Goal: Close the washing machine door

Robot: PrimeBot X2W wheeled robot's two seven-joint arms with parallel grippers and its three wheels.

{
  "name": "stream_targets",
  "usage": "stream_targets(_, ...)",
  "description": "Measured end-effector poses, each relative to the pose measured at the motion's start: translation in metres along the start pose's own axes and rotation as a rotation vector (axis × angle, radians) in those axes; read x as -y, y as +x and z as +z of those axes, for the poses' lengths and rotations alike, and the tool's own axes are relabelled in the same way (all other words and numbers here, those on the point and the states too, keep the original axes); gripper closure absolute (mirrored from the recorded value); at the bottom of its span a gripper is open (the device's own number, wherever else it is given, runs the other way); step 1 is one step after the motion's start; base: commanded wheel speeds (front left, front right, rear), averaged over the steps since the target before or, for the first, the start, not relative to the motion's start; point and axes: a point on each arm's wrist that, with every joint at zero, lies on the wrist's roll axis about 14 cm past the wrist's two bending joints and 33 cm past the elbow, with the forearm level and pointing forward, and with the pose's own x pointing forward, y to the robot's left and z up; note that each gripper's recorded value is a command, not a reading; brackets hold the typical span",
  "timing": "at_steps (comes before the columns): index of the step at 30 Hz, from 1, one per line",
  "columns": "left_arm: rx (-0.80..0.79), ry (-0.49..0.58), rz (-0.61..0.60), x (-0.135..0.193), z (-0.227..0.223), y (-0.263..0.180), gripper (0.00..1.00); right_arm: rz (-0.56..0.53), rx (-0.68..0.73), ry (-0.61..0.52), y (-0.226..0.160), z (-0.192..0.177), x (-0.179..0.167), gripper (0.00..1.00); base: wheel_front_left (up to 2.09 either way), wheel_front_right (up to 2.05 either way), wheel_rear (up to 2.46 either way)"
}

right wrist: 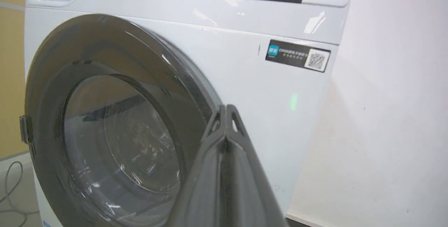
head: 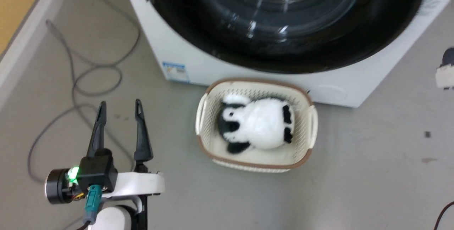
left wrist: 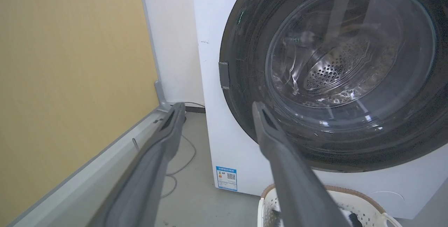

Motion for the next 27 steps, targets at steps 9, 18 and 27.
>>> stream_targets(9,0.041,-0.017,-0.046,0.01,0.021,-0.02,0.0,-0.072,0.068,0.075,-0.073,0.047,-0.012,0.0,0.0,0.0,0.0)
stream_targets(18,0.067,-0.024,-0.068,0.014,0.034,-0.04,0.0,-0.114,-0.018,0.156,-0.135,0.036,-0.027,0.0,0.0,0.0,0.0)
stream_targets(27,0.064,-0.021,-0.093,0.019,0.034,-0.046,0.0,-0.121,-0.147,0.252,-0.182,0.003,-0.047,0.0,0.0,0.0,0.0)
